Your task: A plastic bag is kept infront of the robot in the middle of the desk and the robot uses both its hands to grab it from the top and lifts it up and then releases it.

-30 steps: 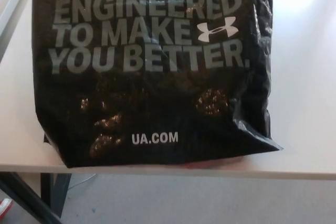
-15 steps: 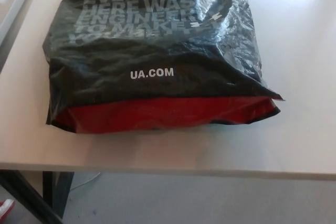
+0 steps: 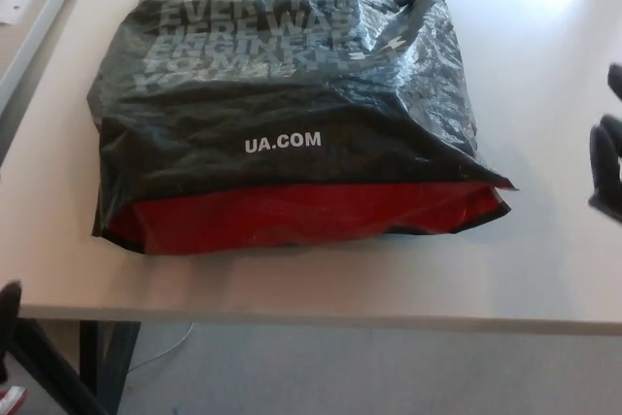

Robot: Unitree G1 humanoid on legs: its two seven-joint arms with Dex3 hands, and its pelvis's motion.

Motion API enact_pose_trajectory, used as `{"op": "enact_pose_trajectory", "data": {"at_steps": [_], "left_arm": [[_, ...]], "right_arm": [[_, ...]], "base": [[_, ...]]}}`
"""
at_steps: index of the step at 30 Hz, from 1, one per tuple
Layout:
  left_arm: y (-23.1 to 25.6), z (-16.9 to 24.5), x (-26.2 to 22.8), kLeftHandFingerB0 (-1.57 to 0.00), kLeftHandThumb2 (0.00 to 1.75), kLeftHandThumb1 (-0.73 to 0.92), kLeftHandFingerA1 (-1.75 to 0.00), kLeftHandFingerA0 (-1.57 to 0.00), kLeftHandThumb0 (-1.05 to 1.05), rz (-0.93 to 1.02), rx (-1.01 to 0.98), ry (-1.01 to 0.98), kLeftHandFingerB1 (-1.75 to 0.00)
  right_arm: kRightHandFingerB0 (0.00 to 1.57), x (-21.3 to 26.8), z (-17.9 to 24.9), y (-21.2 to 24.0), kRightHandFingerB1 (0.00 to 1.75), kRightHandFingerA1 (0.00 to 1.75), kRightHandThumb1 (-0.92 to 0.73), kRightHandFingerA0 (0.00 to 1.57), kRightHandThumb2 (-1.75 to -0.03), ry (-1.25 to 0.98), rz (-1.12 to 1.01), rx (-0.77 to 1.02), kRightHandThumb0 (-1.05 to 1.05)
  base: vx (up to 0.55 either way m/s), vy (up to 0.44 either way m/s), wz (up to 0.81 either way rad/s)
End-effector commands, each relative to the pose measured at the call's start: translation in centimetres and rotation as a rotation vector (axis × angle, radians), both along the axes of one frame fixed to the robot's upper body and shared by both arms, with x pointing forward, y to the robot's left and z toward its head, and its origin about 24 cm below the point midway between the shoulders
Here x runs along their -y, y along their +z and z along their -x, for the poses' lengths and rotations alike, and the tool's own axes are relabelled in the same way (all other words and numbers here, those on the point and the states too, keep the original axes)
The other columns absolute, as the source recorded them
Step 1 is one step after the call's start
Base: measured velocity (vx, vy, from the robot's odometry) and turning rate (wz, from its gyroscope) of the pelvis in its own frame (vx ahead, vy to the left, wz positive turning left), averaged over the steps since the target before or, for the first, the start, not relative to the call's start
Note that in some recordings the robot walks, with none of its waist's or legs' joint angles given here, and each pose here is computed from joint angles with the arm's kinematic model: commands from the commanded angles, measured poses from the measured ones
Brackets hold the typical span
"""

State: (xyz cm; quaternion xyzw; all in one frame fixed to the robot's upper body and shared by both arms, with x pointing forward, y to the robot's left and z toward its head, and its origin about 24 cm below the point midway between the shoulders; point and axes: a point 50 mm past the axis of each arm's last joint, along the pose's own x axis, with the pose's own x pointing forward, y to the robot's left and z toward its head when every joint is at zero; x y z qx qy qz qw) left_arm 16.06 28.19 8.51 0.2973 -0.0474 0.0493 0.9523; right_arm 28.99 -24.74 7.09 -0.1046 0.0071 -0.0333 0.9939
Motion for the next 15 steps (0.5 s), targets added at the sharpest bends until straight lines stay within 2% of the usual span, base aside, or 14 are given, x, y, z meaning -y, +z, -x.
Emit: {"op": "enact_pose_trajectory", "data": {"at_steps": [1, 3, 5, 6, 7, 8, 9, 10, 13, 14, 15], "left_arm": [[0.8, 15.7, 3.5, 0.0, 1.15, 0.61, -0.49, 0.0, -0.32, 0.231, 0.247, -0.015, -0.48], [0.1, 16.6, 4.0, 0.0, 1.15, 0.62, -0.49, 0.0, -0.32, 0.264, 0.218, 0.007, -0.48], [-0.5, 17.3, 4.3, 0.0, 1.15, 0.62, -0.49, 0.0, -0.32, 0.293, 0.179, 0.019, -0.48], [-1.0, 17.8, 4.4, -0.07, 0.97, 0.76, -0.41, -0.08, -0.66, 0.304, 0.147, 0.036, -0.37], [-1.4, 18.0, 4.5, 0.0, 1.16, 0.64, -0.49, 0.0, -0.32, 0.311, 0.143, 0.046, -0.48], [-1.5, 18.1, 4.5, 0.0, 1.16, 0.64, -0.49, 0.0, -0.32, 0.313, 0.144, 0.049, -0.48], [-2.2, 18.1, 4.4, 0.0, 1.15, 0.63, -0.49, 0.0, -0.32, 0.314, 0.129, 0.063, -0.48], [-2.5, 18.1, 4.3, 0.0, 1.16, 0.65, -0.49, 0.0, -0.31, 0.31, 0.122, 0.073, -0.48], [-2.4, 18.2, 4.4, 0.0, 1.16, 0.64, -0.49, -0.01, -0.31, 0.334, 0.11, 0.086, -0.47], [-2.3, 18.2, 4.4, -0.16, 0.68, 0.92, -0.33, -0.18, -0.59, 0.331, 0.109, 0.092, -0.28], [-2.3, 18.3, 4.4, -0.17, 0.68, 0.91, -0.33, -0.18, -0.59, 0.332, 0.11, 0.096, -0.28]], "right_arm": [[0.0, -4.7, 18.7, -0.1, 0.08, 0.1, -0.72, 0.0, -1.01, 0.396, 0.233, 0.358, -0.79], [0.0, -4.5, 20.0, -1.0, 0.1, 0.12, -0.65, 0.0, -0.95, 0.435, 0.243, 0.316, -0.74], [0.0, -4.3, 21.2, -1.4, 0.08, 0.1, -0.65, 0.0, -0.94, 0.449, 0.293, 0.257, -0.76], [0.0, -4.2, 22.1, -1.7, 0.09, 0.13, -0.64, 0.0, -0.95, 0.437, 0.346, 0.211, -0.78], [0.0, -4.1, 22.6, -1.9, 0.1, 0.15, -0.63, 0.0, -0.94, 0.433, 0.363, 0.189, -0.79], [0.0, -4.2, 22.9, -2.0, 0.1, 0.15, -0.63, 0.0, -0.94, 0.432, 0.367, 0.183, -0.79], [0.0, -4.1, 23.8, -2.4, 0.18, 0.2, -0.6, 0.0, -0.93, 0.435, 0.38, 0.132, -0.77], [0.0, -4.0, 24.5, -2.6, 0.18, 0.22, -0.52, 0.0, -0.88, 0.443, 0.389, 0.104, -0.72], [0.0, -3.8, 24.9, -3.2, 0.15, 0.21, -0.53, 0.0, -0.88, 0.435, 0.383, 0.111, -0.73], [0.0, -3.8, 24.8, -3.4, 0.11, 0.2, -0.55, 0.0, -0.88, 0.432, 0.382, 0.113, -0.77], [0.0, -3.9, 24.8, -3.6, 0.11, 0.2, -0.58, 0.0, -0.9, 0.432, 0.384, 0.113, -0.78]], "base": [[0.0, 0.0, 0.0], [0.0, 0.0, 0.0], [0.0, 0.0, 0.0], [0.0, 0.0, 0.0], [0.0, 0.0, 0.0], [0.0, 0.0, 0.0], [0.0, 0.0, 0.0], [0.0, 0.0, 0.0], [0.0, 0.0, 0.0], [0.0, 0.0, 0.0], [0.0, 0.0, 0.0]]}}
